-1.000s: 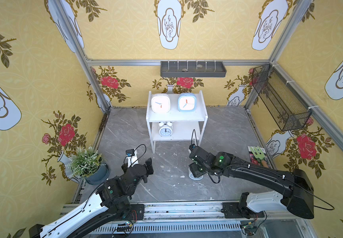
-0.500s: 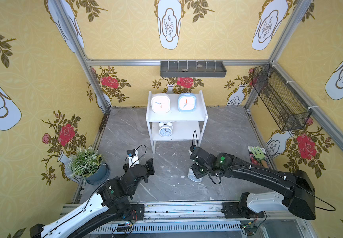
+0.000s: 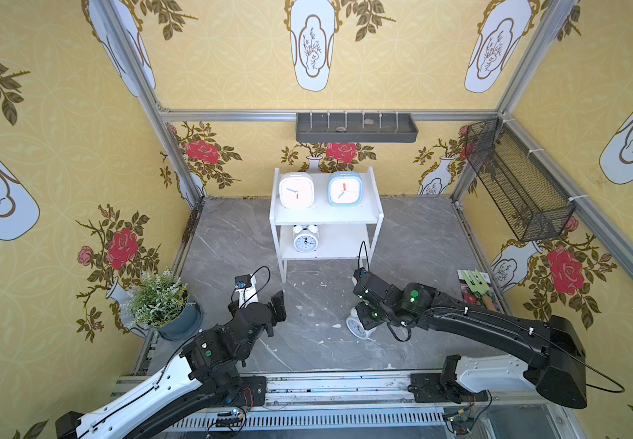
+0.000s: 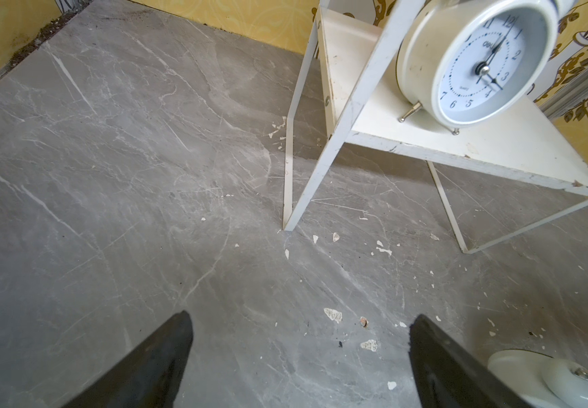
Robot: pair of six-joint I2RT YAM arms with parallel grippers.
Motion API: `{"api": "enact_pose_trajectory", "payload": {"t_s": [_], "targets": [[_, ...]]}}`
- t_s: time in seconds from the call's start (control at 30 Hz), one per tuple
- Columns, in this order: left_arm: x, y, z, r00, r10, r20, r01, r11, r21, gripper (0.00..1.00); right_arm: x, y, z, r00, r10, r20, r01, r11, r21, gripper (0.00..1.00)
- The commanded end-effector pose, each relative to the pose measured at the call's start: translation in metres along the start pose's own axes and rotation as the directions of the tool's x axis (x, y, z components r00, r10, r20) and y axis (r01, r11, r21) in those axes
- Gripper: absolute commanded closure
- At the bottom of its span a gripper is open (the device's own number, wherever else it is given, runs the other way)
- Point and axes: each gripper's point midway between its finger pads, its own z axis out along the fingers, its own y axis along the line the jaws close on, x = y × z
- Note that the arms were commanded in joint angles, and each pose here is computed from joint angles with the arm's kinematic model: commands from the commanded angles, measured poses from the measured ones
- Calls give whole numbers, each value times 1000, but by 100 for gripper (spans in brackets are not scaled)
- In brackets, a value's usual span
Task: Place the alarm clocks on the shelf by style
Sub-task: Pick up the alarm from the center of the board.
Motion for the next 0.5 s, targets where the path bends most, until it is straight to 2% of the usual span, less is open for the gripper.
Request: {"api": "enact_pose_trajectory", "payload": {"t_s": [0.0, 0.17, 0.47], "targets": [[-1, -8, 2, 1000, 9, 8, -9, 999, 32, 1, 3, -5, -3, 999, 31, 13, -31, 999, 26, 69], [-1, -12, 5, 1000, 27, 1, -27, 999, 31, 1, 9, -5, -5, 999, 45, 16, -45, 999, 25, 66], [0, -17, 10, 999, 36, -12, -36, 999, 25, 1, 9, -3, -13, 998, 55, 42, -55, 998, 3, 73]]}}
